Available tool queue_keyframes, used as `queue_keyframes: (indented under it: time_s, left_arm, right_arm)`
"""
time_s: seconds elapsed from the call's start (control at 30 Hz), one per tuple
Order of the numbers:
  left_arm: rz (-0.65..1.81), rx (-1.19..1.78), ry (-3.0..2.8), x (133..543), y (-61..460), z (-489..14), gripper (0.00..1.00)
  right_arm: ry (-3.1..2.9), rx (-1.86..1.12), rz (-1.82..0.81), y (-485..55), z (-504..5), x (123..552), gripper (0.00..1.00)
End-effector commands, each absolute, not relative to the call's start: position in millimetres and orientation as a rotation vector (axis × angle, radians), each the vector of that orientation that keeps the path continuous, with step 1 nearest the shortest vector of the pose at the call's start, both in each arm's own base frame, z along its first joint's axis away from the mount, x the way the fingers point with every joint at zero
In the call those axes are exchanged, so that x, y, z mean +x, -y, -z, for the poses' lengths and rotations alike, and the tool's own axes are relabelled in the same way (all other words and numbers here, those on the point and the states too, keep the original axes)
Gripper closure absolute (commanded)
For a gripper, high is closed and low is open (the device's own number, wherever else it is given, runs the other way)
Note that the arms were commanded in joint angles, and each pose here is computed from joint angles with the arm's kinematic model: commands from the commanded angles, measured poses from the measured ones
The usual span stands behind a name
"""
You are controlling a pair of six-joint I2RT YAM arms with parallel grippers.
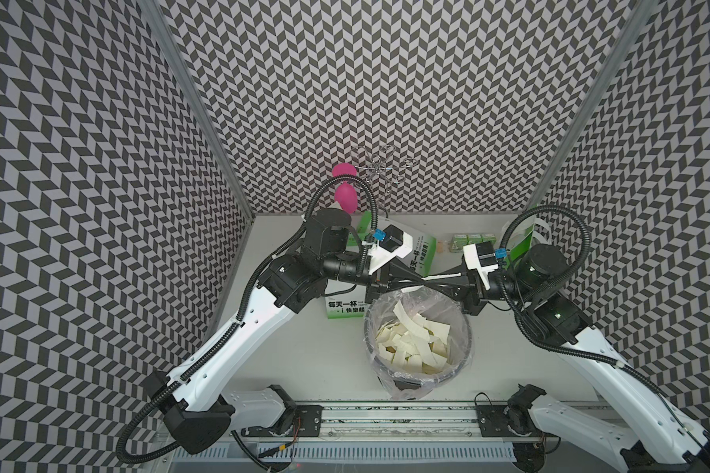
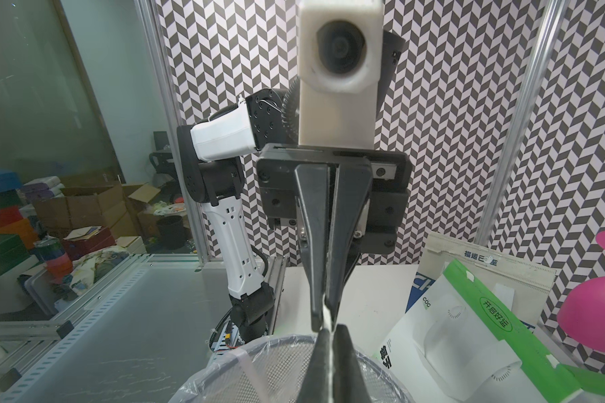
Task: Shred takeout receipts and throw away
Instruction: Shred the takeout receipt.
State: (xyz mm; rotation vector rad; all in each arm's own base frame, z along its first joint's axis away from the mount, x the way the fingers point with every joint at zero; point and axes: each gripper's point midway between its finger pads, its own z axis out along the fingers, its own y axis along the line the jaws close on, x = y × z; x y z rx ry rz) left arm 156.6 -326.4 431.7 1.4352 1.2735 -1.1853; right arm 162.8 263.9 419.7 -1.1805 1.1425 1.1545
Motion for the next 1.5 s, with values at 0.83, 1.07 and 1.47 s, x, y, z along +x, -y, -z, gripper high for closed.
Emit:
queue_keyframes:
  time_s: [0.83,1.07,1.47]
  left_arm:
    - [1.107,1.45,-1.333,161.6,321.6,-439.1,1.0]
    - [1.077,1.366,-1.44,182.2,320.6,-435.4,1.0]
    - [1.2,1.163,-1.72,211.3,311.3,-406.5,1.0]
  right_arm:
    - [-1.223,-1.246,-0.84,-254.2,-434.1,184.8,0.95]
    - [-1.205,-1.225,-0.779,-251.4,-437.9,184.9,1.0]
    - [-0.957,-1.101,-0.326,-251.9,-449.0,160.5,1.0]
